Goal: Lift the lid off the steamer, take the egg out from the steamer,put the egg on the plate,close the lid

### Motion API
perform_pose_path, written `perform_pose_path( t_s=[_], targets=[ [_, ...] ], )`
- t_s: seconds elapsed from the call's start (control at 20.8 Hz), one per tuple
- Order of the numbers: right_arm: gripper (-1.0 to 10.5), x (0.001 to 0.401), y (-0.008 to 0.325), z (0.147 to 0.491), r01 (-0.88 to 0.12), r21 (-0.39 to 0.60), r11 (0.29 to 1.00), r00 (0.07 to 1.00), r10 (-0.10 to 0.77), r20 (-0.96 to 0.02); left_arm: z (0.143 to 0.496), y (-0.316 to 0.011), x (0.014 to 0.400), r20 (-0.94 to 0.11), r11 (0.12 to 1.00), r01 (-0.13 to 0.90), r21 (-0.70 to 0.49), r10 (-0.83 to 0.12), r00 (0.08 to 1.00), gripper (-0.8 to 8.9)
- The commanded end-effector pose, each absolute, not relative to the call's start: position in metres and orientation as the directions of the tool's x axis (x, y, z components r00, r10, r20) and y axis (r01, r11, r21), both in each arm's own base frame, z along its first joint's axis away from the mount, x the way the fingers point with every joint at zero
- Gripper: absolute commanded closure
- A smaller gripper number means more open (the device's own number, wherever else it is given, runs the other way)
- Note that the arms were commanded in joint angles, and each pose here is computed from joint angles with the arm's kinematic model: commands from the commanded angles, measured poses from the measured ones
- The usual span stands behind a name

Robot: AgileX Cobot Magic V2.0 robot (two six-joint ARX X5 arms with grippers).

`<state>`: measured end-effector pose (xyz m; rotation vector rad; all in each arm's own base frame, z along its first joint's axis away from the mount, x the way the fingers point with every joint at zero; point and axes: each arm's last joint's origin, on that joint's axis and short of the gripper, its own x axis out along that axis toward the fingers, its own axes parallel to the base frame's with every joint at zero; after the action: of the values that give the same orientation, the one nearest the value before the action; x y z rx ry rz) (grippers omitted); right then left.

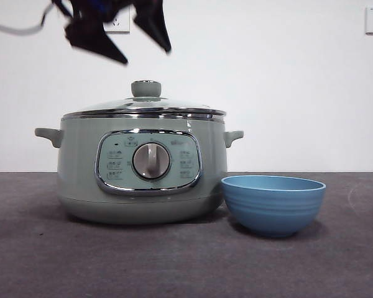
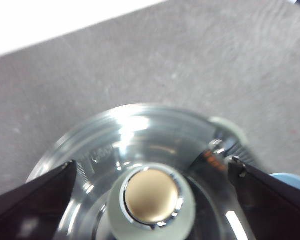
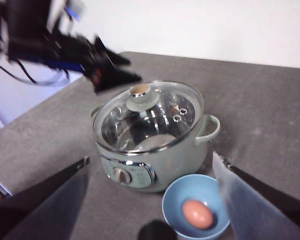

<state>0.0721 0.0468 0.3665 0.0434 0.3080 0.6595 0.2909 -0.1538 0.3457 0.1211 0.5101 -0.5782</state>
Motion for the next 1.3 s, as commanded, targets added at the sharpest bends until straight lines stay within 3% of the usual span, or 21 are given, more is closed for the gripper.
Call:
perform_pose_path(
  t_s=[0.05, 0.24, 0.58, 1.01, 1.16, 1.3],
  targets=[
    [5.3, 0.072, 0.047, 0.366, -0.603, 0.119, 0.789, 0.745, 0.610, -0.270, 0.374, -0.146, 0.274, -0.540, 0.834, 0.550, -0.041, -0.482, 0.690, 2.74],
    [5.3, 0.071, 0.047, 0.366, -0.603, 0.117, 0.789, 0.743, 0.609, -0.276, 0.412, -0.131, 0.245, -0.614, 0.829, 0.556, -0.059, -0.469, 0.635, 2.82],
    [5.3, 0.074, 0.048, 0.359, -0.596, 0.128, 0.792, 0.718, 0.598, -0.356, 0.465, -0.106, 0.187, -0.632, 0.760, 0.632, -0.152, -0.567, 0.528, 2.84],
    [5.4, 0.077, 0.050, 0.340, -0.572, 0.155, 0.805, 0.627, 0.552, -0.550, 0.476, -0.080, 0.134, -0.661, 0.742, 0.646, -0.180, -0.578, 0.480, 2.93],
    [5.5, 0.078, 0.053, 0.336, -0.596, 0.198, 0.778, 0.561, 0.581, -0.590, 0.481, -0.074, 0.123, -0.638, 0.739, 0.651, -0.172, -0.587, 0.498, 4.91],
    [7.8, 0.079, 0.055, 0.334, -0.619, 0.236, 0.749, 0.506, 0.610, -0.610, 0.482, -0.072, 0.119, -0.629, 0.738, 0.653, -0.171, -0.592, 0.504, 7.38]
  ],
)
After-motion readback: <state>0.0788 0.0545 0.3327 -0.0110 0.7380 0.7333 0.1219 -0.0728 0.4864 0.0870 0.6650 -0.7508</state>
